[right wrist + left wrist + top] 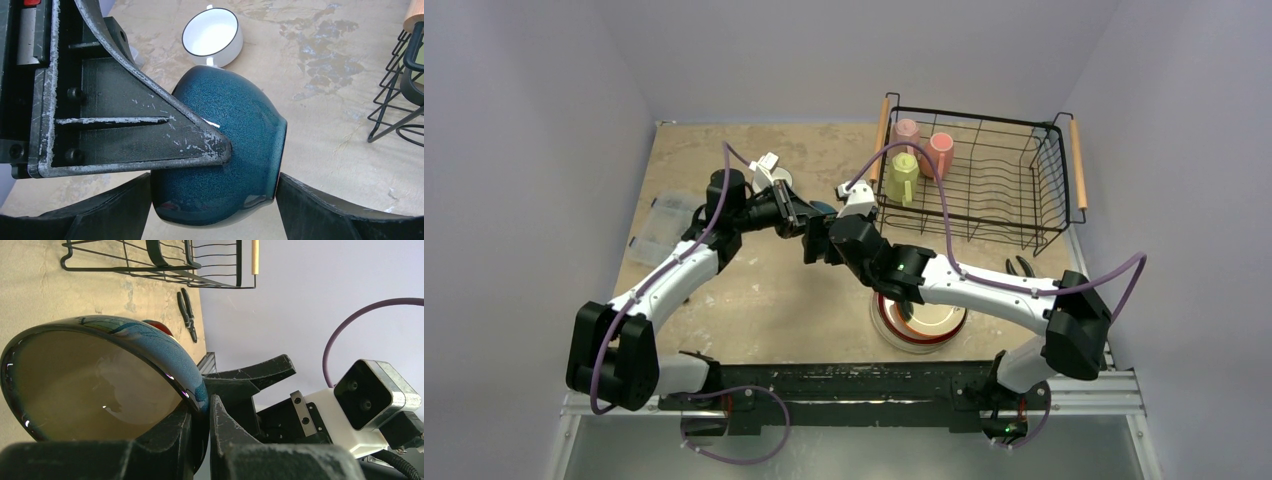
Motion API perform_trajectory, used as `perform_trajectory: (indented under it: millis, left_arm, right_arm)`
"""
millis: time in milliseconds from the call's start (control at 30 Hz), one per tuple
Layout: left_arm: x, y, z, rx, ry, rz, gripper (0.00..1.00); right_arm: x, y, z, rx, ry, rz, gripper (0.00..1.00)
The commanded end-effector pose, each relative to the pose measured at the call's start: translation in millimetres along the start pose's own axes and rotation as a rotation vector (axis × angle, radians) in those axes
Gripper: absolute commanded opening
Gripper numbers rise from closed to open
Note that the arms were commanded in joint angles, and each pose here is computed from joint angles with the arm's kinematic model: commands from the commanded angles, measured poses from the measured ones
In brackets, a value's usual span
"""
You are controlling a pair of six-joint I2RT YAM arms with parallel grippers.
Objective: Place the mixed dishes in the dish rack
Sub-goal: Turn the bowl upside down on the dish rack.
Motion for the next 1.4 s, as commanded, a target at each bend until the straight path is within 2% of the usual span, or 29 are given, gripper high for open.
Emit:
perform_trajectory:
  millis: [0, 67, 300, 400, 467, 500, 567, 1100, 1267, 1367]
  left_arm:
    - [-4, -9, -29, 0.098, 0.113, -0.015, 0.0]
    - [-4, -9, -29, 0.097, 0.112, -0.014, 0.0]
    - [-3, -10, -28, 0.1, 0.107, -0.011, 0.0]
    - [-2, -10, -26, 0.099, 0.096, -0.009, 0.0]
    - [-1, -11, -26, 0.097, 0.091, -0.001, 0.0]
    - [-1, -12, -25, 0.095, 0.088, 0.0, 0.0]
    - [0, -12, -24, 0.095, 0.088, 0.006, 0.03]
    - [-1, -12, -22, 0.151, 0.057, 0.004, 0.51]
    - [1, -14, -16, 0.16, 0.002, 0.009, 0.61]
    - [0, -14, -15, 0.169, -0.017, 0.016, 0.63]
  right_arm:
    - [5, -6, 3, 0.03, 0.008, -0.034, 0.89]
    - [6, -6, 3, 0.028, 0.009, -0.033, 0.85]
    - [8, -6, 6, 0.022, -0.002, -0.034, 0.52]
    - [7, -7, 6, 0.025, -0.019, -0.042, 0.29]
    - [6, -7, 6, 0.03, -0.028, -0.048, 0.05]
    - [5, -7, 6, 0.034, -0.029, -0.052, 0.0]
    - [3, -7, 4, 0.038, -0.035, -0.056, 0.0]
    - [-8, -12, -12, 0.173, -0.084, -0.11, 0.0]
    - [-13, -15, -22, 0.244, -0.098, -0.125, 0.0]
    - [-15, -20, -32, 0.304, -0.104, -0.137, 0.0]
Point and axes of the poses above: each gripper's point midway between its finger pads, its own x axis out along the fingers, its own z axis along the line the jaws close on, y = z × x, the point moved 9 cm from there along -x, back along the fingers, and after that the axes turned 2 degrees about -x, right-handed, at the moved point
